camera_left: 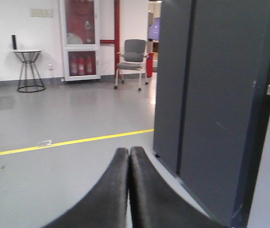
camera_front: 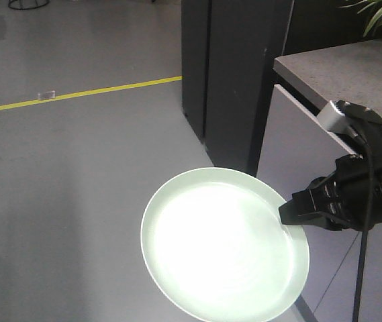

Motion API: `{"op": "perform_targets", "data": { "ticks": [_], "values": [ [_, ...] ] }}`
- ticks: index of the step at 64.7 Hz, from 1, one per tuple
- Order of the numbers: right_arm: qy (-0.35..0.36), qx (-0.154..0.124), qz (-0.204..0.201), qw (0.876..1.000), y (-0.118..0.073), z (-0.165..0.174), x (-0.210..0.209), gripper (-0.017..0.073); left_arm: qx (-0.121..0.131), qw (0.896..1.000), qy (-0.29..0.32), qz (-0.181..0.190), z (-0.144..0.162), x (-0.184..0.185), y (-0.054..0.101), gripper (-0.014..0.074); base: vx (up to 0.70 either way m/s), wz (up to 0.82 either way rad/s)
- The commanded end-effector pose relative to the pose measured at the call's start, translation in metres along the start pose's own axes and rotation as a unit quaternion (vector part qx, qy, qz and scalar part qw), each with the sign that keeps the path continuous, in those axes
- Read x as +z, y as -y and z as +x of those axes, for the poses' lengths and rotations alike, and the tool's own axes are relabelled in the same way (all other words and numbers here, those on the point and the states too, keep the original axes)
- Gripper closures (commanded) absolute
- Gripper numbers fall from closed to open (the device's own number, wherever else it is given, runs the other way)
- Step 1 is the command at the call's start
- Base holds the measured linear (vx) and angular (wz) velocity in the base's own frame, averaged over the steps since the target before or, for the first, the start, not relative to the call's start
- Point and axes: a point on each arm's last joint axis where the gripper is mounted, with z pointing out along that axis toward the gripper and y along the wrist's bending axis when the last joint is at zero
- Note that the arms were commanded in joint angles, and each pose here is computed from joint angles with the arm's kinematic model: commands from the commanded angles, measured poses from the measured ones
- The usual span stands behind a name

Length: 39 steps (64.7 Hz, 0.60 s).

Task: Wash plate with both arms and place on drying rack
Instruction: 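Hold the plate in the right gripper while driving toward the sink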

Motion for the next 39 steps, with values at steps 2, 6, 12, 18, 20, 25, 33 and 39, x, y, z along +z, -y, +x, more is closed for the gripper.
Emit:
{"op": "perform_targets", "data": {
  "ticks": [2,6,12,18,20,25,33,39],
  "values": [
    [0.038,-0.008,-0.013,0.999,-0.0096,-0.0063,-0.0115,0.0567,-0.007,0.998,0.058,0.007,-0.0165,-0.0029,0.0012,0.0600,0.11,-0.34],
    [0.038,-0.008,-0.013,0.999,-0.0096,-0.0063,-0.0115,0.0567,-0.007,0.998,0.058,0.007,-0.0165,-0.0029,0.0012,0.0600,0.10,-0.35],
    [0.038,-0.008,-0.013,0.999,-0.0096,-0.0063,-0.0115,0.0567,-0.007,0.998,0.058,0.007,-0.0165,-0.0029,0.0012,0.0600,0.10,-0.35],
    [0.038,-0.008,-0.013,0.999,-0.0096,-0.0063,-0.0115,0.0567,-0.007,0.998,0.058,0.007,-0.0165,-0.0029,0.0012,0.0600,0.09,-0.35],
    [0.038,-0.008,-0.013,0.999,-0.0096,-0.0063,-0.0115,0.0567,-0.007,0.998,0.058,0.007,-0.0165,-0.0029,0.0012,0.0600,0.09,-0.35],
    [0.038,-0.008,-0.013,0.999,-0.0096,-0.0063,-0.0115,0.0567,-0.007,0.998,0.058,0.007,-0.0165,-0.0029,0.0012,0.0600,0.09,-0.34],
    [0.038,-0.008,-0.013,0.999,-0.0096,-0.0063,-0.0115,0.0567,-0.007,0.998,0.058,0.007,-0.0165,-0.0029,0.0012,0.0600,0.09,-0.33],
    [0.038,-0.008,-0.013,0.999,-0.0096,-0.0063,-0.0115,0.0567,-0.007,0.998,0.058,0.007,-0.0165,-0.0029,0.0012,0.0600,0.09,-0.33]
  ]
}}
